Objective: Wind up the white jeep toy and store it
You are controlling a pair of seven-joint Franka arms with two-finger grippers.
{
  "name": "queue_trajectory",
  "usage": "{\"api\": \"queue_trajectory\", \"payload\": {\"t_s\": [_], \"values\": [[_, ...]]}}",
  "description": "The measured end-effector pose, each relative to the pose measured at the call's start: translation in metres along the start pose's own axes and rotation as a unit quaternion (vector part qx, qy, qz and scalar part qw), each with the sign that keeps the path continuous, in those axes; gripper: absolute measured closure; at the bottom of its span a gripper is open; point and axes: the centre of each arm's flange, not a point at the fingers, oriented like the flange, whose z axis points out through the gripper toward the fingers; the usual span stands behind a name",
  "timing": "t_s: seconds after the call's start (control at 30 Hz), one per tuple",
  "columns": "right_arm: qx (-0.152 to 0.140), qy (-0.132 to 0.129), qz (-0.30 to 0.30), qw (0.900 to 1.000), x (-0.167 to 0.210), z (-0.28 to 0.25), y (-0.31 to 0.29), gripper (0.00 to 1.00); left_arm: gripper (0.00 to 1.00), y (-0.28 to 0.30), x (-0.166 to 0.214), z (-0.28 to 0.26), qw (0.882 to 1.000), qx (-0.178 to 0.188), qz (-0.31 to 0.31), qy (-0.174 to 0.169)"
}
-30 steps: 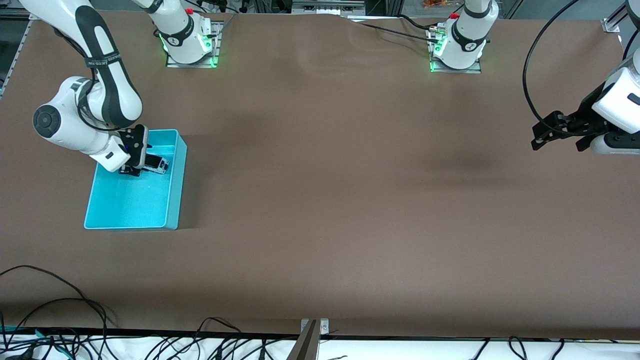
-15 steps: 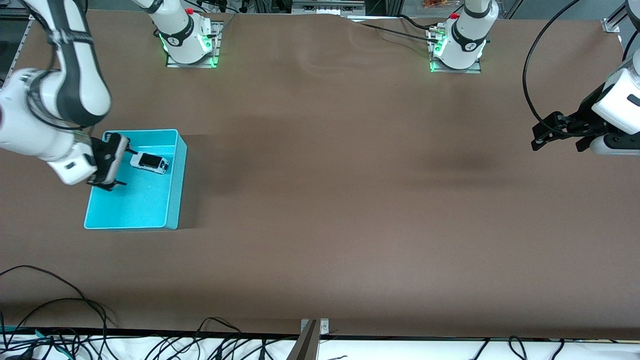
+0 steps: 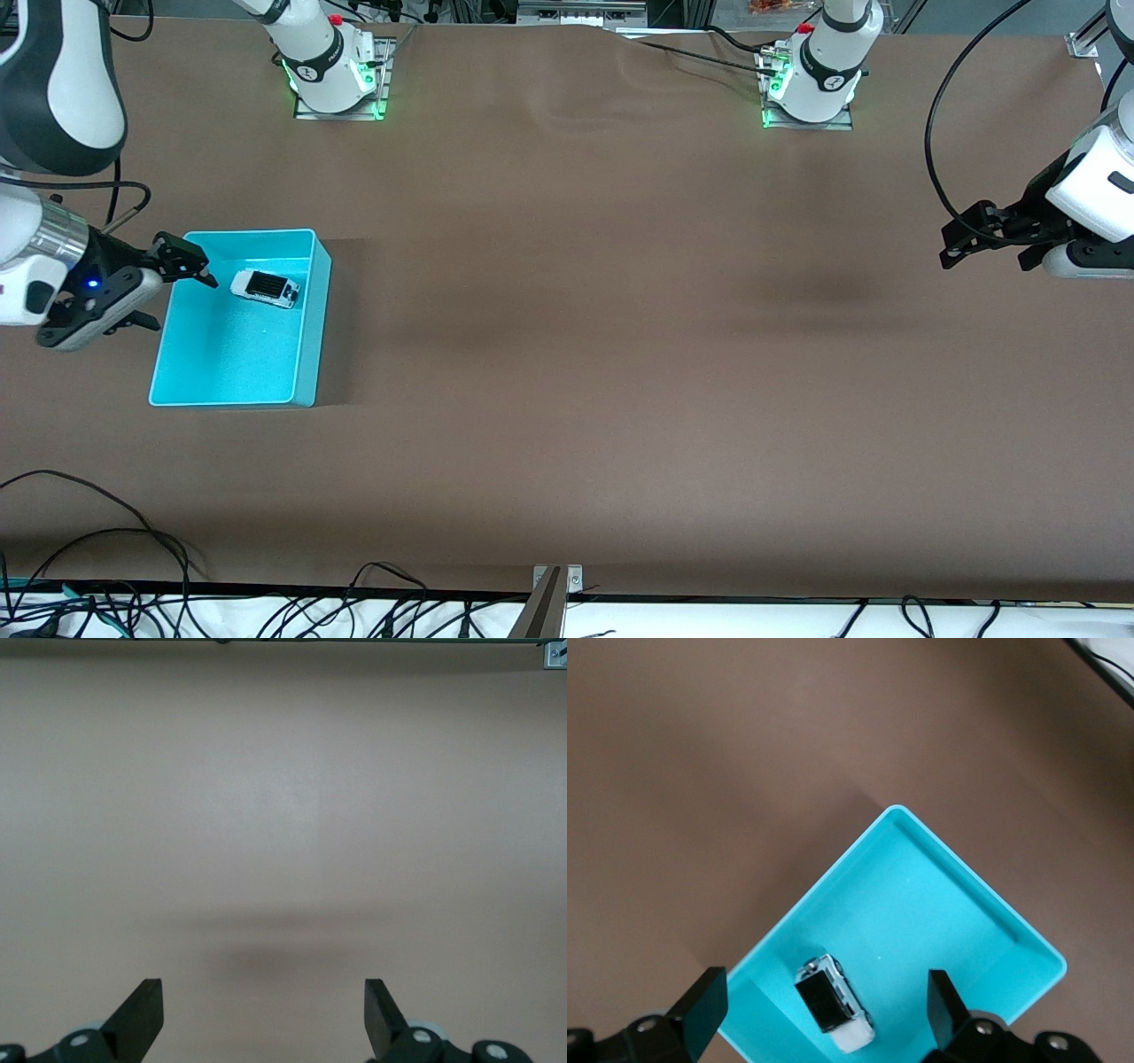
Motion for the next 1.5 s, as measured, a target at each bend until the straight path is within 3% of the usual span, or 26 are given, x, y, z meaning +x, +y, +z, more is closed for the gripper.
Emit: {"api": "queue_trajectory", "payload": {"t_s": [0.17, 0.33, 0.5, 0.97, 1.27, 1.5], "values": [[-0.019, -0.010, 0.109, 0.994, 0.003, -0.020, -0.004, 0.00, 0.00, -0.002, 0.000, 0.001, 1.000, 0.000, -0.001, 0.000], [-0.051, -0.018, 0.155, 0.986, 0.011, -0.044, -0.016, 0.00, 0.00, -0.002, 0.003, 0.000, 1.000, 0.000, -0.002, 0.010], [-0.060, -0.018, 0.163, 0.985, 0.015, -0.050, -0.024, 0.00, 0.00, -0.004, 0.007, -0.002, 1.000, -0.001, -0.004, 0.026], [-0.065, -0.004, 0.172, 0.983, 0.012, -0.069, -0.021, 0.00, 0.00, -0.009, 0.010, 0.001, 1.000, -0.001, -0.008, 0.026], [-0.037, -0.022, 0.179, 0.983, -0.011, -0.084, -0.016, 0.00, 0.00, -0.009, 0.010, 0.001, 1.000, -0.001, -0.008, 0.026], [-0.043, -0.032, 0.182, 0.982, -0.025, -0.087, -0.017, 0.00, 0.00, -0.009, 0.010, 0.001, 1.000, -0.001, -0.008, 0.026]]}}
